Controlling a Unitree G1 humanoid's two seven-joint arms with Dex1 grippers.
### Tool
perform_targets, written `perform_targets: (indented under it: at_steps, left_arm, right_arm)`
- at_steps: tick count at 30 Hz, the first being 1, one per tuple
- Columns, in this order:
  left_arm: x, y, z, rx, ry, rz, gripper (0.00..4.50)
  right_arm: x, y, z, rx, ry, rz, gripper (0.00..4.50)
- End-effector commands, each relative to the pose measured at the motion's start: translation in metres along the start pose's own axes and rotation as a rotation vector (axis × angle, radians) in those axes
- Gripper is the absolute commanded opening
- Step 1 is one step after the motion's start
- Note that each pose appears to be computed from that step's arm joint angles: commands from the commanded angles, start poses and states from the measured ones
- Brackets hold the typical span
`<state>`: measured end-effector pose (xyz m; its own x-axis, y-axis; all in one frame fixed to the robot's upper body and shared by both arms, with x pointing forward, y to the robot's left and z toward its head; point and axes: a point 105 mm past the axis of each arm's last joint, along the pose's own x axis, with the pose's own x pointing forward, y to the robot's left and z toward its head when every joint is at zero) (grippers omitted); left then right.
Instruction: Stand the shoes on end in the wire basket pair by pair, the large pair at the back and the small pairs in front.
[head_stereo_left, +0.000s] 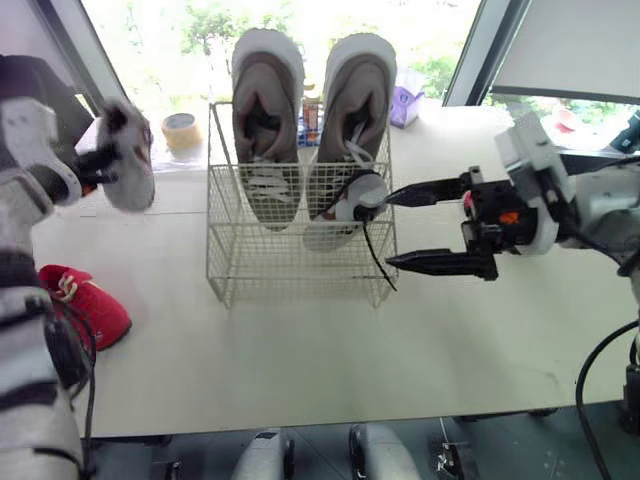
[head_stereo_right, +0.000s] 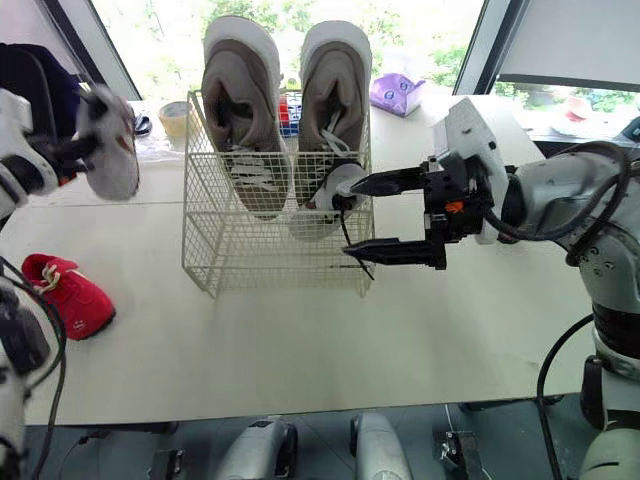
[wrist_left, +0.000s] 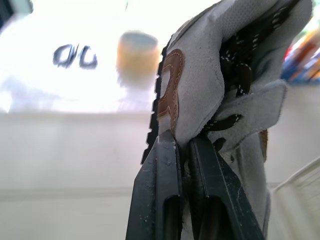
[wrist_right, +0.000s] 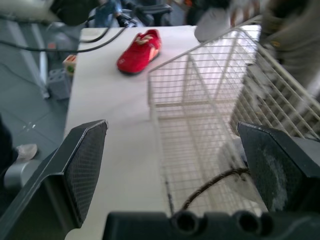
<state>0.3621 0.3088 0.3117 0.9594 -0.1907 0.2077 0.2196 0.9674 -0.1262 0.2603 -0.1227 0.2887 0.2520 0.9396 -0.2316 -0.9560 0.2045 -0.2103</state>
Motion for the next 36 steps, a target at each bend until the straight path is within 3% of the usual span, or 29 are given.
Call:
perform_targets:
  at_steps: [1,3,9,13,22,25,29,36]
  left_arm:
    - [-0.05,-0.055,0.054,0.018,-0.317,-0.059,0.01]
    - [-0.066,-0.085,0.054,-0.017,-0.406,-0.075,0.01]
    - [-0.074,-0.138,0.014,0.067,-0.342,-0.068,0.01]
    - [-0.072,-0.139,-0.001,0.063,-0.352,-0.026,0.01]
    - [-0.038,-0.167,-0.036,0.116,-0.365,-0.146,0.01]
    - [-0.033,-0.162,-0.048,0.201,-0.368,-0.104,0.01]
    - [-0.023,-0.167,-0.081,0.195,-0.332,-0.113,0.01]
    - [-0.023,-0.158,-0.098,0.231,-0.295,-0.076,0.01]
  right_arm:
    - [-0.005,-0.008,0.003,0.024,-0.024,-0.056,4.5]
    - [-0.002,-0.011,0.001,0.049,-0.031,-0.061,4.5]
    - [0.009,-0.015,-0.002,0.092,-0.024,0.012,4.5]
    - [0.01,-0.021,-0.003,0.099,-0.024,0.012,4.5]
    - [0.001,-0.007,-0.008,0.132,0.02,0.005,4.5]
    - [0.0,-0.006,-0.008,0.14,0.012,-0.022,4.5]
    - [0.001,-0.002,-0.01,0.153,0.0,-0.043,4.5]
    - [0.0,0.003,-0.012,0.171,-0.009,-0.069,4.5]
